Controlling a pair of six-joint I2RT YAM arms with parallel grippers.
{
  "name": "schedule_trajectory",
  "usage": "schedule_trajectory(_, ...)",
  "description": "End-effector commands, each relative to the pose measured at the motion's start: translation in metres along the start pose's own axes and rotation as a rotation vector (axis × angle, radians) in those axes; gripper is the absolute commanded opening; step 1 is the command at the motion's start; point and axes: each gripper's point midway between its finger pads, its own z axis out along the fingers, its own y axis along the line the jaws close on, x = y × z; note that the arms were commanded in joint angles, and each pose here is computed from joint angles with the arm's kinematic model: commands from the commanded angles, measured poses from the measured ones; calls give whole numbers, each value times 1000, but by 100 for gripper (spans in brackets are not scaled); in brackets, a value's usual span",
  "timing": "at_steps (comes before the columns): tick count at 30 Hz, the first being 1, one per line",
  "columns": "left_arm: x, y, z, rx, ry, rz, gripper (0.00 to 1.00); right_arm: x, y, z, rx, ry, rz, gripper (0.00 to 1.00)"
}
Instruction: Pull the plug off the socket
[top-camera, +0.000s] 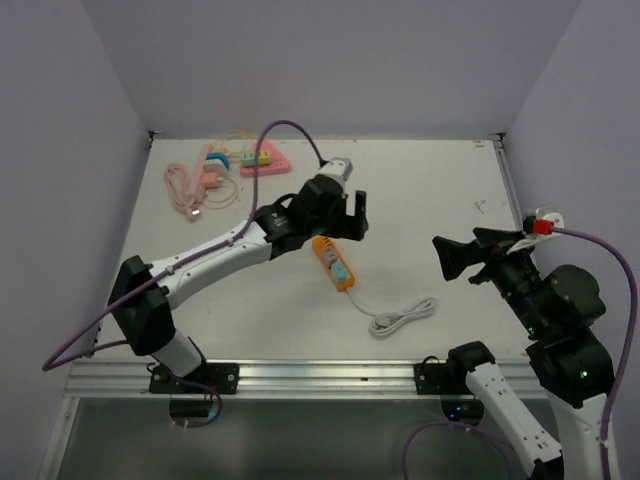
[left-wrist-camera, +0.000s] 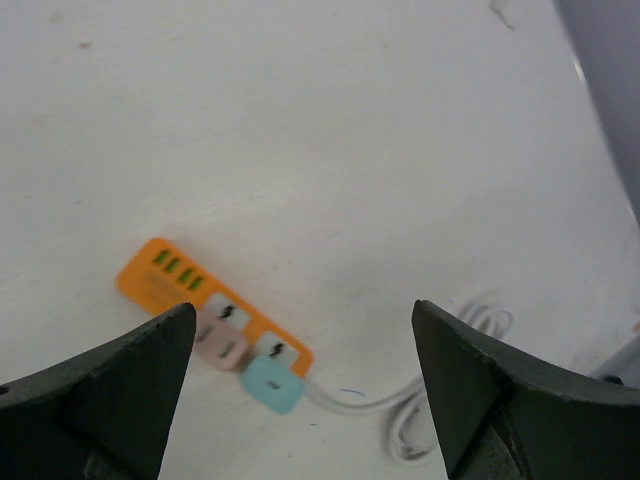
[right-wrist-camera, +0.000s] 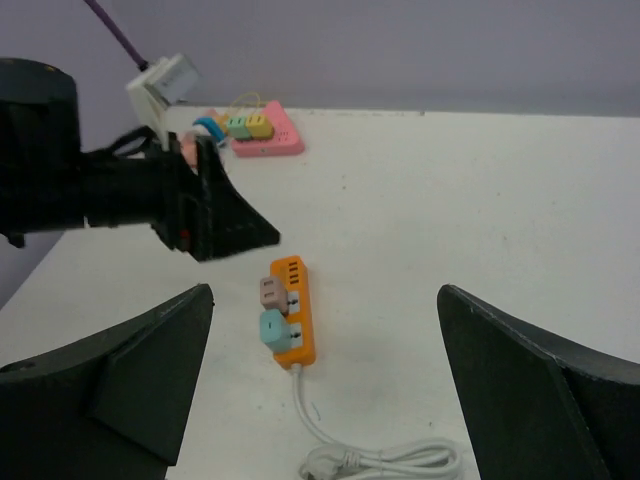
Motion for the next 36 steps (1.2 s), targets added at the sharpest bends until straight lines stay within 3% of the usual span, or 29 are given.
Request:
schedule_trajectory(1, -1, 72, -29, -155, -56, -171, 92, 38, 1, 26, -37, 157, -20, 99)
schedule_trajectory(4, -6, 110, -50, -180, -136, -287, 91, 70, -5, 47, -30, 303, -17, 99)
schedule_trajectory(5, 18, 125, -48, -194, -94, -309, 91, 79, -7, 52, -22, 342, -10, 99)
schedule_trajectory(9, 37, 170, -56, -235, -96, -405, 90, 121, -10, 80, -10, 531, 58, 99)
schedule_trajectory(13, 56, 186, -45, -202, -76, -482, 89, 148, -6, 103, 16, 623, 105, 99)
schedule_trajectory(20, 64, 203, -18, -221, -31, -556, 87, 201, 26, 135, -13, 729, 24, 99)
schedule_trajectory(25, 59, 207, 9, -228, -9, -579, 80, 220, 50, 158, -10, 759, -76, 98)
schedule_trajectory(30, 61, 205, 40, -177, 17, -586, 69, 240, 79, 183, -36, 784, -137, 78)
schedule_trajectory(36, 67, 197, 53, -104, 27, -590, 62, 264, 88, 203, -26, 816, -165, 67)
